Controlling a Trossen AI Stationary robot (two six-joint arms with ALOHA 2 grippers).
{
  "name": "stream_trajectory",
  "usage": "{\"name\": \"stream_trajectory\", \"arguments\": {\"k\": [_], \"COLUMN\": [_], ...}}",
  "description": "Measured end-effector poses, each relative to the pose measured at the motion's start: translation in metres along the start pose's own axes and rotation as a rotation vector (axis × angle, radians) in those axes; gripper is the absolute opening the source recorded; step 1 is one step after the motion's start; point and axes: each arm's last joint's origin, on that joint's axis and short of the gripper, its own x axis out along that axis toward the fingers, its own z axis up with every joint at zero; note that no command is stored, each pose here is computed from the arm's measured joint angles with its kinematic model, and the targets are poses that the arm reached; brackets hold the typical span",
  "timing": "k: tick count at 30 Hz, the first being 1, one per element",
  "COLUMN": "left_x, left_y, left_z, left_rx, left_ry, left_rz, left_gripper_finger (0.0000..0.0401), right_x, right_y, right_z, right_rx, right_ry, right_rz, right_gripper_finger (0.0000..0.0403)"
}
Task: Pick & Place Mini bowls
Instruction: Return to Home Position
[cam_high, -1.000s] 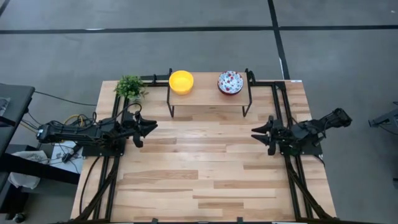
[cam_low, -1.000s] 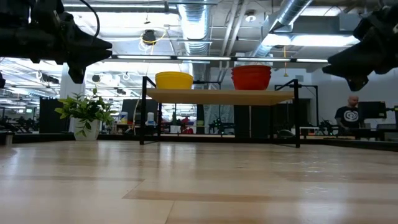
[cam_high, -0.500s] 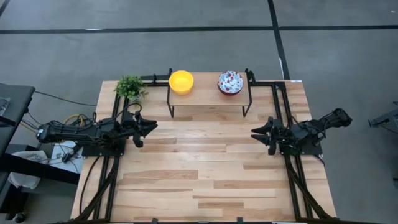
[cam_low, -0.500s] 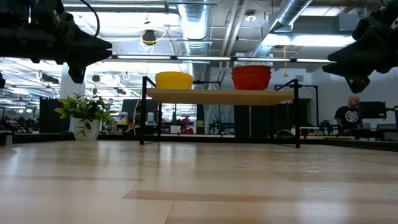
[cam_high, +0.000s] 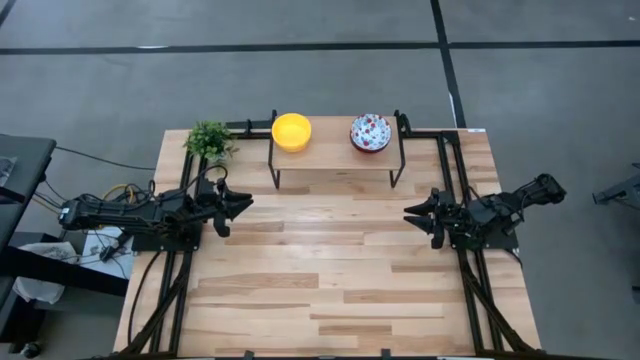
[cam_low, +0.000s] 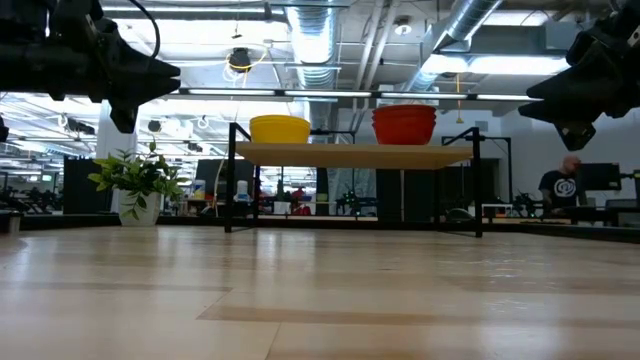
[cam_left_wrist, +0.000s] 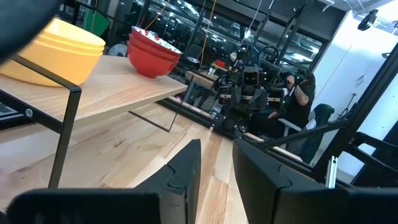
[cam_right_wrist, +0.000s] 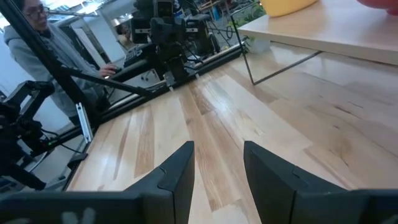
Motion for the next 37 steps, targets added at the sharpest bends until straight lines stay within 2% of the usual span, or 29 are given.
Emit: {"name": "stream_trajectory", "arguments": {"k": [37], "left_x": [0.0], "left_y": [-0.0004], "left_z": [0.0011], "left_rx": [-0.003], "left_ry": [-0.011], "left_rz": [-0.005], "left_gripper_finger": [0.0092], "right_x": [0.0001], "right_y": [-0.0002], "right_z": [-0.0004], "right_rx": [-0.001], "right_ry": [0.002], "right_rz": [-0.001], "right_gripper_finger": [0.0129]}}
